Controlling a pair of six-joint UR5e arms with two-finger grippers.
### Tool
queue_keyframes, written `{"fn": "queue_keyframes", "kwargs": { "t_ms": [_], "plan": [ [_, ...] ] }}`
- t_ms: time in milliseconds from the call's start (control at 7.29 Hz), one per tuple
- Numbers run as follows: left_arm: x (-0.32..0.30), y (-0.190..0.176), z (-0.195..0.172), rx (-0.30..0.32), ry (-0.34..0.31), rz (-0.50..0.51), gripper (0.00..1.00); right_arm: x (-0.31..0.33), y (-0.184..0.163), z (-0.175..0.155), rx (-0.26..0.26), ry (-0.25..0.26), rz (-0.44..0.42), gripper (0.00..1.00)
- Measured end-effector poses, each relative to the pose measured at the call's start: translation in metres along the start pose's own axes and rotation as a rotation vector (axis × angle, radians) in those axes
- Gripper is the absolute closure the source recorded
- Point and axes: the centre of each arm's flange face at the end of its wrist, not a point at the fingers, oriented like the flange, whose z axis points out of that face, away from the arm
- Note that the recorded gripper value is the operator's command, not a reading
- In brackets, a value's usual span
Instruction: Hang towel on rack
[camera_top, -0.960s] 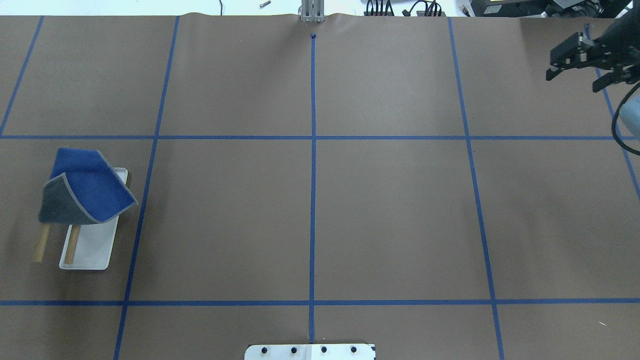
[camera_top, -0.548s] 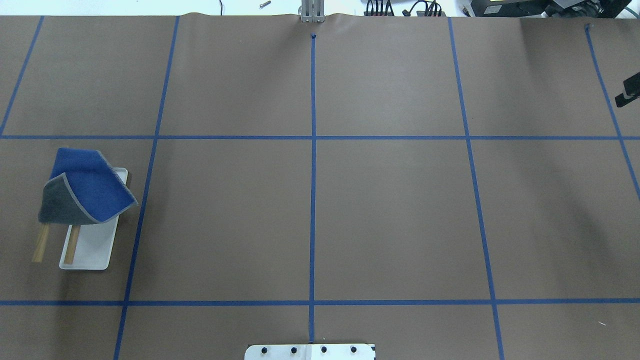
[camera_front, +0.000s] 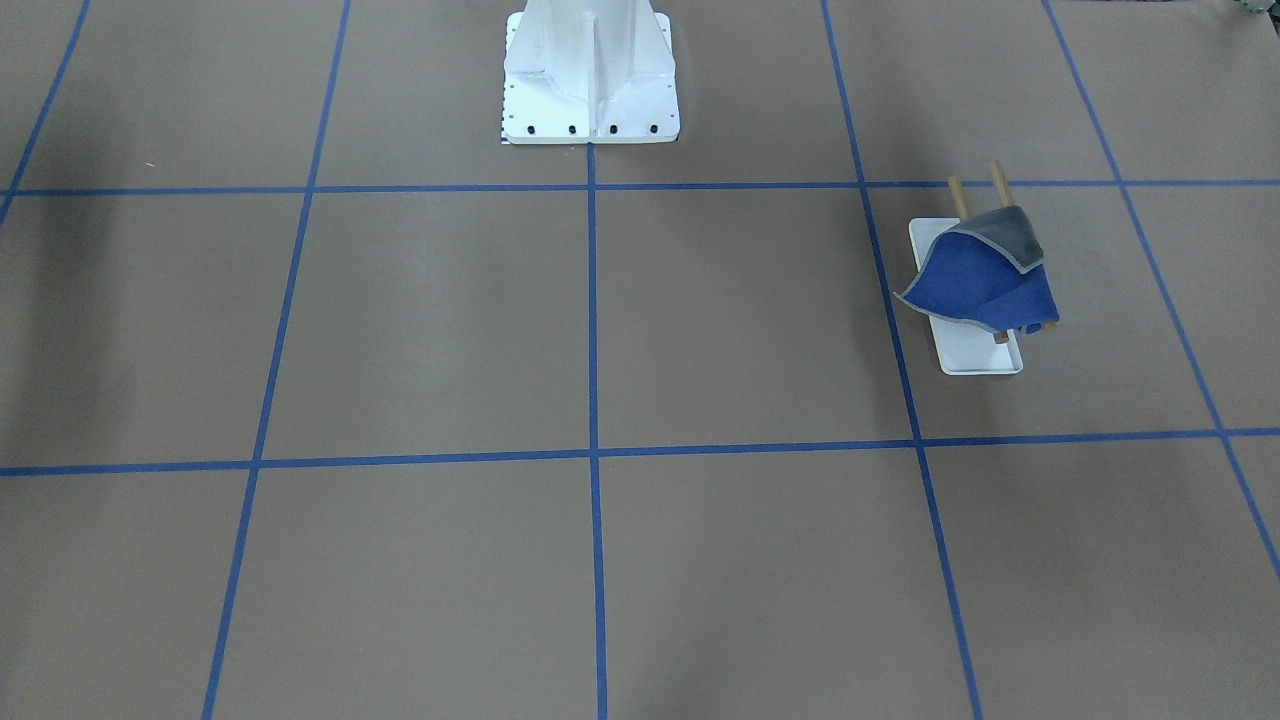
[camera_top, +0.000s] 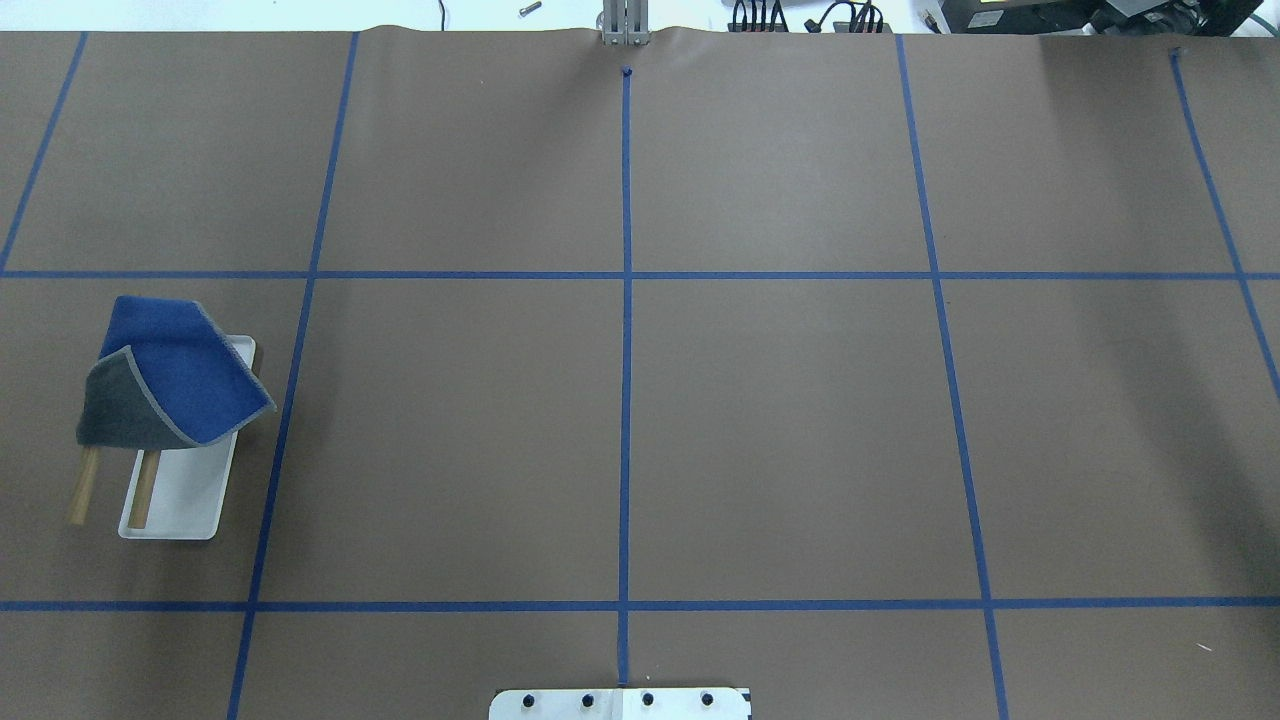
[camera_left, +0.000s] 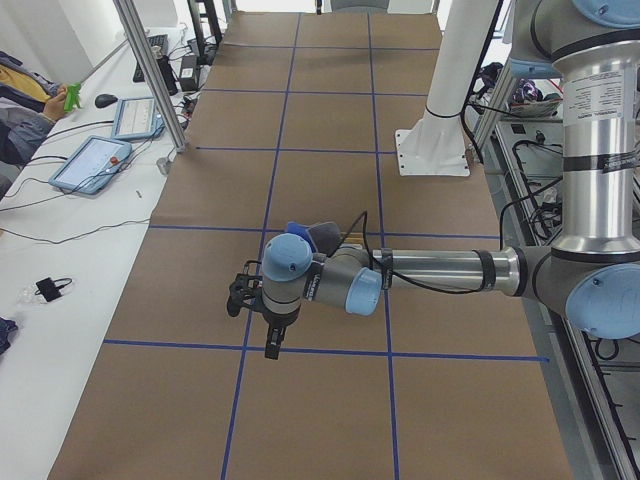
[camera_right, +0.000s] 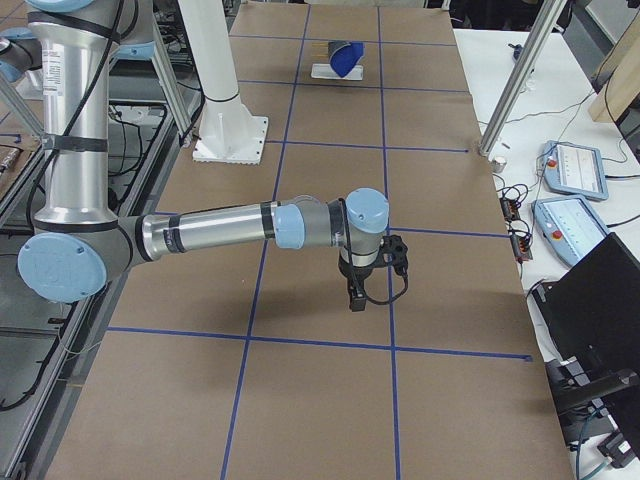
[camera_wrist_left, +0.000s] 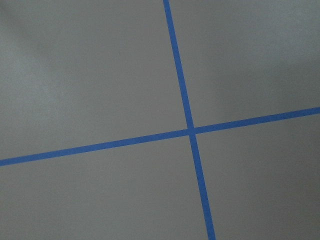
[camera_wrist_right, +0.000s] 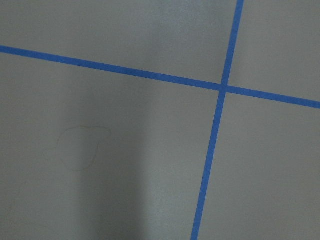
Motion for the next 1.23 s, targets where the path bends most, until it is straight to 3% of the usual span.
{"fn": "queue_keyframes", "kwargs": {
  "t_ms": [274, 411, 685, 1234],
  "plan": [
    [-0.001, 0.007, 0.002, -0.03, 0.056, -0.007, 0.02, 0.013, 0.006, 0.006, -0.012, 0.0, 0.0, 0.0],
    [-0.005, 0.01, 0.002, -0.036, 0.072, 0.036, 0.02, 0.017, 0.007, 0.01, -0.018, 0.0, 0.004, 0.0],
    [-0.015, 0.024, 0.006, -0.053, 0.074, 0.087, 0.02, 0.021, 0.008, 0.014, -0.024, -0.001, 0.007, 0.0],
    [-0.022, 0.043, 0.009, -0.062, 0.082, 0.072, 0.02, 0.016, 0.007, 0.01, -0.015, -0.011, 0.006, 0.0]
  ]
}}
